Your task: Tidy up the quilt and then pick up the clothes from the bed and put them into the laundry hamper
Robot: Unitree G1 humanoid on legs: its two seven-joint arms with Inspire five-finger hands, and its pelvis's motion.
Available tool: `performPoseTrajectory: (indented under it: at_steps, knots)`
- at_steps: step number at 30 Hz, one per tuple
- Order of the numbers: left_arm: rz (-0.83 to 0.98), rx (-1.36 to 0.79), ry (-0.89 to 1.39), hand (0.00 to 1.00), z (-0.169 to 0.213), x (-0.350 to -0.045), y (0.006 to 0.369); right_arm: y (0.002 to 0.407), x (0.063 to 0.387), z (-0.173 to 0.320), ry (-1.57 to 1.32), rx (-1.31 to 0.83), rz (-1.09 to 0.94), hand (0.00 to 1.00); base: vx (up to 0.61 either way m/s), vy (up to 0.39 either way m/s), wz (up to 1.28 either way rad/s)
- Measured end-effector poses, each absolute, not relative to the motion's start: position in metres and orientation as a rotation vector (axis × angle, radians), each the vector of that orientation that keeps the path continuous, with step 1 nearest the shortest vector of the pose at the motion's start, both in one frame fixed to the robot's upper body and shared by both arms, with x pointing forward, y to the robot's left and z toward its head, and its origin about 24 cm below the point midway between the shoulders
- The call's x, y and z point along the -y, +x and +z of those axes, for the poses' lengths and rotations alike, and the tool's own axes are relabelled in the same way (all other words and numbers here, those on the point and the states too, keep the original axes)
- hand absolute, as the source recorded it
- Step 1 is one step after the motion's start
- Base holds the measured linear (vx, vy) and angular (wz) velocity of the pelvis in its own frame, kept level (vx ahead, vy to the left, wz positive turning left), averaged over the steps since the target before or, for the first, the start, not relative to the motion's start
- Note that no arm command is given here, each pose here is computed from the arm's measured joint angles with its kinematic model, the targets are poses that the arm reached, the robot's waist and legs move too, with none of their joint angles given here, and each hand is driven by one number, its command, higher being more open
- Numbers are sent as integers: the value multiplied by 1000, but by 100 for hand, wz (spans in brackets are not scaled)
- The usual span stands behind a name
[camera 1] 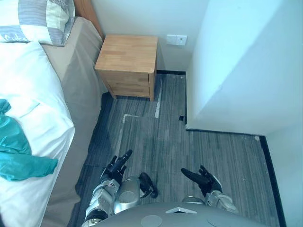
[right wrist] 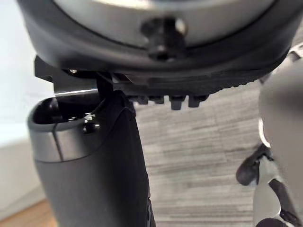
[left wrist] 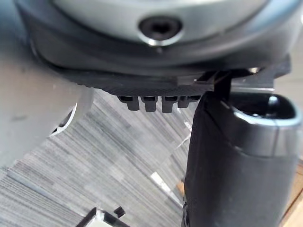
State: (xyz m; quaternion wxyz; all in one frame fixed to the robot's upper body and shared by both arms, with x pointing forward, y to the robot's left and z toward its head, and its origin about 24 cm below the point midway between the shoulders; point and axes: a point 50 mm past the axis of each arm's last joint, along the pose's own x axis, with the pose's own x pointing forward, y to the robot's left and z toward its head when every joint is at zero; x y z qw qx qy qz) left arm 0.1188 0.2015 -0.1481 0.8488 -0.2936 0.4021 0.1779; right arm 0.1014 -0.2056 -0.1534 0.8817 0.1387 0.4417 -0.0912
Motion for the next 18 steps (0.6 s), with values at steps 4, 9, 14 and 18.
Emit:
performPoseTrajectory:
  at_steps: [4,9,14,18]
  knots:
    - [311,-1026,-448,100,-158,-205,105,98,213,-152,286,-898,-244,100,396,-33,143]
    - [300,-1000,-482,100,-156,-193,116,84,213,-152,322,-890,-287,100,408,-278,183]
    - [362,-947,-512,100,-155,-196,115,85,210,-151,279,-886,-210,100,440,-483,136]
    - [338,-959,-555,100,-157,-178,110,98,217,-146,205,-860,-171,100,287,-419,59]
